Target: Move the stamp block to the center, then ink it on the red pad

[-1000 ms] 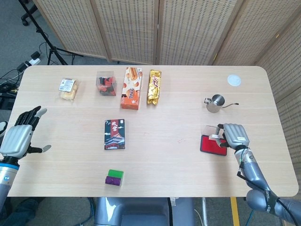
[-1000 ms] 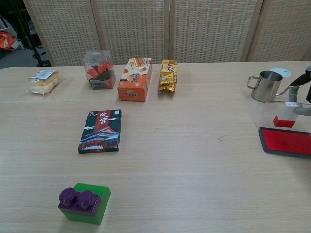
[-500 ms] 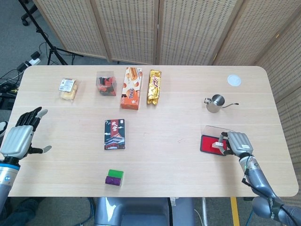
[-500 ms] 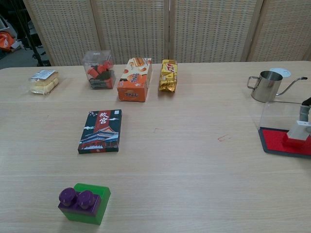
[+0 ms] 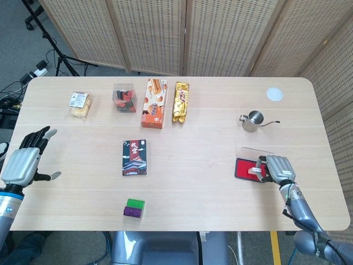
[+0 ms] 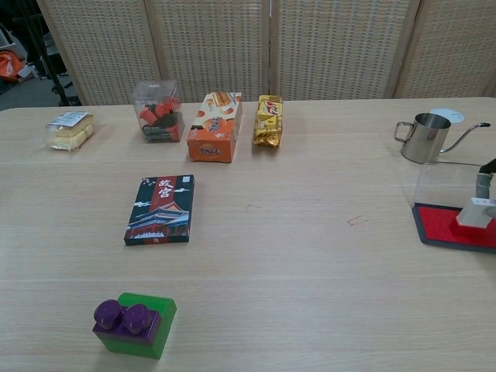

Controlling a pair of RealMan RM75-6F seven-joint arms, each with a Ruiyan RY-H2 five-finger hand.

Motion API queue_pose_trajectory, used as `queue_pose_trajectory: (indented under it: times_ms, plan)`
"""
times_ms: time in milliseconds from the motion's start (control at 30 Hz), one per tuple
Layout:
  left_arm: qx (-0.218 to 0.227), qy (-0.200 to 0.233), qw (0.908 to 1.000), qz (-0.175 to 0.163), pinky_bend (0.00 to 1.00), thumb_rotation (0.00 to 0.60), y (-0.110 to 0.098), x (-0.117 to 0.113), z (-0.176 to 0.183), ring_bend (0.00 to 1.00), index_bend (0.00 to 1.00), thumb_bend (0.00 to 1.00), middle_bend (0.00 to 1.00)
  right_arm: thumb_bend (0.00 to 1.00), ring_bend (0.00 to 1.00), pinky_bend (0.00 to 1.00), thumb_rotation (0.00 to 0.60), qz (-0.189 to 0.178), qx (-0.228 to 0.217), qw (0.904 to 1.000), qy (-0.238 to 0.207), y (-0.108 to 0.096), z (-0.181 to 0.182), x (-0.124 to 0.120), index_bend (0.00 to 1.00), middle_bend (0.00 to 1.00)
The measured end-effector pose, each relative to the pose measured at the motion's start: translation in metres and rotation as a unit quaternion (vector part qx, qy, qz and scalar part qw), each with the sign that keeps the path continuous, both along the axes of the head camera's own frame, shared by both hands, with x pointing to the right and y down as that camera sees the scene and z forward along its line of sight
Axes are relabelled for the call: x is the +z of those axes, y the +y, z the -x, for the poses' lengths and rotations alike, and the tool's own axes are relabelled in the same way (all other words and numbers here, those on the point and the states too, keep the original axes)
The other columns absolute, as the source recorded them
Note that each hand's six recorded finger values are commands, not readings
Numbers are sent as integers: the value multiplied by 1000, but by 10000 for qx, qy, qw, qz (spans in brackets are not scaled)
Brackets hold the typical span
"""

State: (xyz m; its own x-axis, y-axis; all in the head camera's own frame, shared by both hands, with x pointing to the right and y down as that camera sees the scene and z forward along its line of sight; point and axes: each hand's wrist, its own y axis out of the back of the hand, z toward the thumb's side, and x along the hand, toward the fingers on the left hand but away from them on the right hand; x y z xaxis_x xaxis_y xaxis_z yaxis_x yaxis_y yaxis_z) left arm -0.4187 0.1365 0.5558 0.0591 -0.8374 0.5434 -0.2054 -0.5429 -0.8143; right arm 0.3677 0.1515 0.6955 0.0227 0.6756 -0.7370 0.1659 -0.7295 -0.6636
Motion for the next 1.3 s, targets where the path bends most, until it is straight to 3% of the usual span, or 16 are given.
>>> queue_pose_trajectory:
  times_ms: [800,1300]
  plan:
    - [5,13,10000,41,0,600,2,1,0,0,0,0,0,595,1000,1000,600,116,-75,9999,16,9,2,11,565,953]
    - [-13,35,10000,28,0,600,2,-1,1,0,0,0,0,595,1000,1000,600,-194,17,9992,-338,-4,16,-13,564,953]
